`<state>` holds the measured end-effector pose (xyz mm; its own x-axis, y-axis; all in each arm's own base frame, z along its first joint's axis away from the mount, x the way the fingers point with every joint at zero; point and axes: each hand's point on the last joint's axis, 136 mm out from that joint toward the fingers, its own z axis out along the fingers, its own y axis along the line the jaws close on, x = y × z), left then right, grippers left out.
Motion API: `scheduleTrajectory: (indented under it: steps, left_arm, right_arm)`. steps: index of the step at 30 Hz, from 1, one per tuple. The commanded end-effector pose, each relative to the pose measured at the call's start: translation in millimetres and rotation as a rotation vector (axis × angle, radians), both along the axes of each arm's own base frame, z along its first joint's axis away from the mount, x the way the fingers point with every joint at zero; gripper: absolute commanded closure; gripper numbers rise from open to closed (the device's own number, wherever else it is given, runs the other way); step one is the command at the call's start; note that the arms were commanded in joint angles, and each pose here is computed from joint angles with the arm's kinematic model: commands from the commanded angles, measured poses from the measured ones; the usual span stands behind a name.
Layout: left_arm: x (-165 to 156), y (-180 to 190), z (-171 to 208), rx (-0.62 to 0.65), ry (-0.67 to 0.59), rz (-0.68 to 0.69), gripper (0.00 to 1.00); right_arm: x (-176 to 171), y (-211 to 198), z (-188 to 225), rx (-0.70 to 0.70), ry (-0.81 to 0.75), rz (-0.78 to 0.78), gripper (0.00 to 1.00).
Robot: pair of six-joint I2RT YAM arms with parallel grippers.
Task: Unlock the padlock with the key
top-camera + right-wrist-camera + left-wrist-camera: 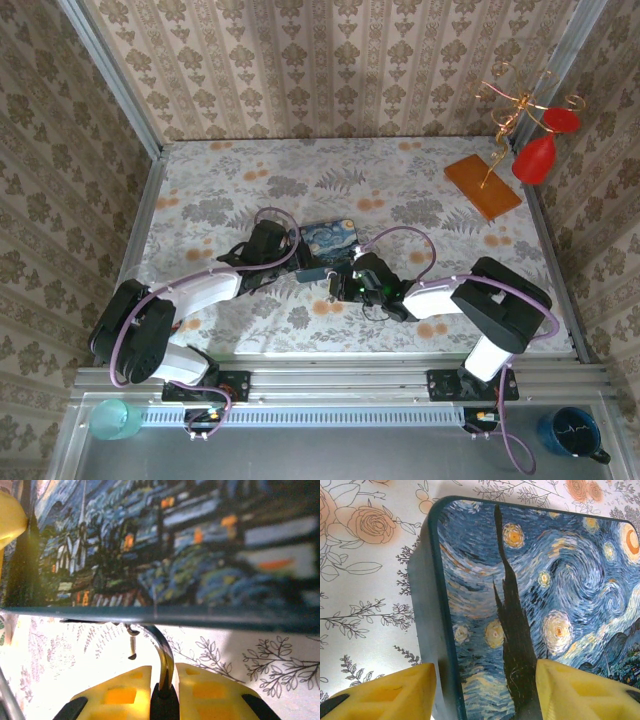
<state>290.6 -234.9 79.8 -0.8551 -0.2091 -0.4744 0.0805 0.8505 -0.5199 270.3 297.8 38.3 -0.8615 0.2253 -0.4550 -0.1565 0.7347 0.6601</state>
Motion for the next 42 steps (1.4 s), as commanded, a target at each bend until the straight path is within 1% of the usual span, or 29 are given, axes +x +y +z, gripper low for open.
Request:
scheduleTrajectory:
  steps: [1, 5, 10, 20, 24, 32, 38, 42]
  left_arm:
    - [-33.4, 22.3, -42.3, 0.154, 0.158, -0.022, 0.46]
    - [-35.3, 16.1, -40.5, 0.152, 0.153, -0.03, 0.46]
    - [-39.1, 8.9, -39.5, 0.142, 0.153, -0.039, 0.47]
    - [-46.4, -6.6, -34.8, 0.127, 0.14, -0.047, 0.48]
    - [-46.8, -9.8, -33.3, 0.12, 0.135, -0.046, 0.49]
    - [-44.7, -17.1, -28.4, 0.104, 0.118, -0.051, 0.49]
    - [-44.7, -18.1, -29.2, 0.105, 0.117, -0.055, 0.49]
    - [-45.2, -18.6, -30.7, 0.104, 0.12, -0.057, 0.49]
  right_arm:
    - [-3.6, -6.3, 5.7, 0.063, 0.053, -0.039, 0.97]
    - [3.2, -16.9, 17.2, 0.07, 0.029, -0.09, 1.0]
    - [8.8, -26.0, 22.7, 0.062, 0.01, -0.13, 1.0]
    - [17.6, -42.1, 15.0, 0.059, 0.028, -0.191, 1.0]
    - [21.1, -46.8, 12.1, 0.089, 0.039, -0.2, 1.0]
    - [25.8, -41.8, 8.1, 0.16, 0.057, -0.189, 1.0]
    - [33.6, -45.1, 13.8, 0.233, 0.049, -0.23, 1.0]
    - [37.7, -47.7, 15.3, 0.25, 0.053, -0.251, 1.0]
